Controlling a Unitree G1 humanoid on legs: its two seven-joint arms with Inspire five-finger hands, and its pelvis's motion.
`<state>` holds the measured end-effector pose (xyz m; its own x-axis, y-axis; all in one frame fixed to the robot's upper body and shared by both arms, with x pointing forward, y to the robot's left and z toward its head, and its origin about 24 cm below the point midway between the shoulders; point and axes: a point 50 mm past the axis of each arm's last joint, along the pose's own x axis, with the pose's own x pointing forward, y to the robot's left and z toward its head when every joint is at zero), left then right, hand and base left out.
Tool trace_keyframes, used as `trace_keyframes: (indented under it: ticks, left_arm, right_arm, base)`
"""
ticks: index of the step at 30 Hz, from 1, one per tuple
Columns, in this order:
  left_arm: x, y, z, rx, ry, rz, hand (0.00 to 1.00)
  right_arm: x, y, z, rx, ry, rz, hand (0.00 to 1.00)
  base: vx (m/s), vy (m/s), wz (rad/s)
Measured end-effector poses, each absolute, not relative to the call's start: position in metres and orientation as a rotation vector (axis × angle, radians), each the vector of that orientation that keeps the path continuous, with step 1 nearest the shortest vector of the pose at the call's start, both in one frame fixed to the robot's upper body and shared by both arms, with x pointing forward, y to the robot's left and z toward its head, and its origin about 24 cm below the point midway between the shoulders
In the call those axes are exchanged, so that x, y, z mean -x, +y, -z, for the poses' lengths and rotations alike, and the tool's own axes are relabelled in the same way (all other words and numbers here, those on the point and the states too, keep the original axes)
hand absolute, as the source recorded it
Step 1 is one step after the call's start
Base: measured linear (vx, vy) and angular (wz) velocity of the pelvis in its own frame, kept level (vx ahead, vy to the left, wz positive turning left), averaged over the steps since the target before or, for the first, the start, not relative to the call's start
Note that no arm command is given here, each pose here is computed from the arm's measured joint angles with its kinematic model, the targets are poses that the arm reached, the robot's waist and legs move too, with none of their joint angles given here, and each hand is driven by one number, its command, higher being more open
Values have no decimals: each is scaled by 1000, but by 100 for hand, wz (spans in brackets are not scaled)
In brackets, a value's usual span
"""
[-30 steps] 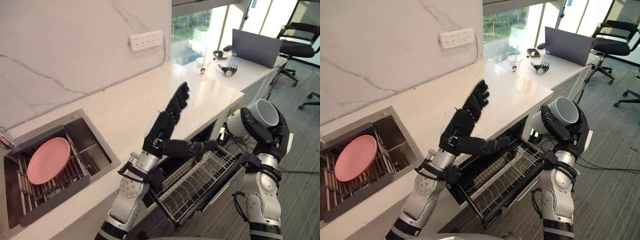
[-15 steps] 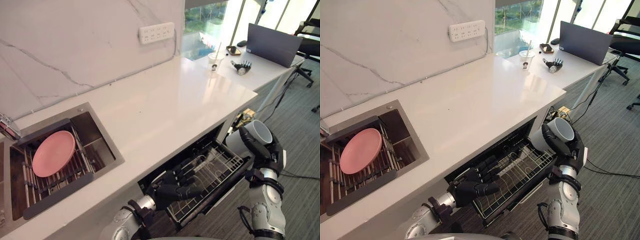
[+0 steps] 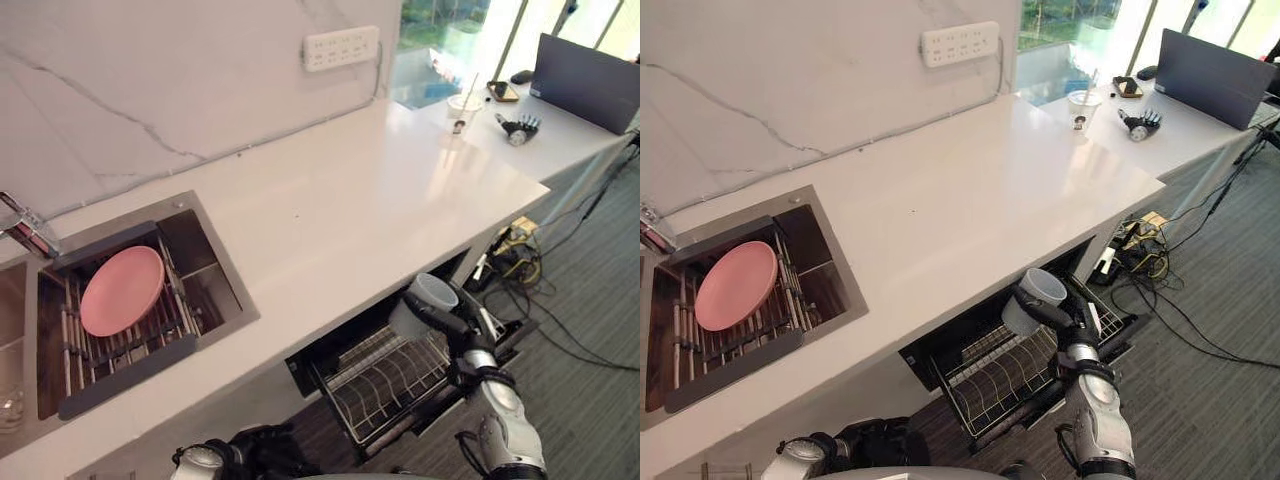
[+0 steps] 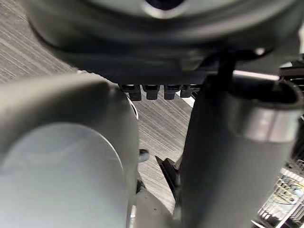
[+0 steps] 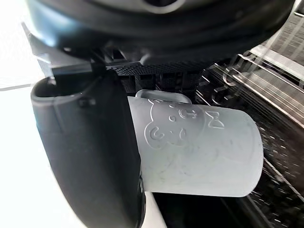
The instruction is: Walk over to the sink, pick up the cup, carry it to the dishwasher, place the cup inside the dishwasher, then close the dishwasher door
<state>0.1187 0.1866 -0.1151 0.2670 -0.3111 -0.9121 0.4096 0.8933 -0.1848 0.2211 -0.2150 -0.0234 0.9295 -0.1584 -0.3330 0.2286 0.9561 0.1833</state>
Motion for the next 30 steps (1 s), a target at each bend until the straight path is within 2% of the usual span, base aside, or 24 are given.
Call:
trace_keyframes:
  ticks: [5,11,15,22,26,30]
  left_arm:
    - [-122,189,118,-88,1255,489,100]
    - [-123,193,127,-51,1303,426,100]
    - [-121,196,134,-3,1314,307,100]
    - [-113,201,143,82,1317,143,100]
    - [-91,205,153,172,1418,40,100]
    - [-100,202,151,199,1383,35,100]
  right_arm:
    - [-217,-217,35,-96,394,148,0]
    - [-211,-203,67,20,556,26,0]
    - [-217,-195,76,125,615,-55,0]
    - [-224,-203,85,196,703,-89,0]
    - [-222,-203,94,239,774,-109,0]
    - [-216,-202,107,283,870,-130,0]
  base:
    - [10,-6,1]
    - [57,-33,9]
    - [44,-31,18]
    - [18,-29,23]
    - [-8,-22,16]
    - [-45,-19,28]
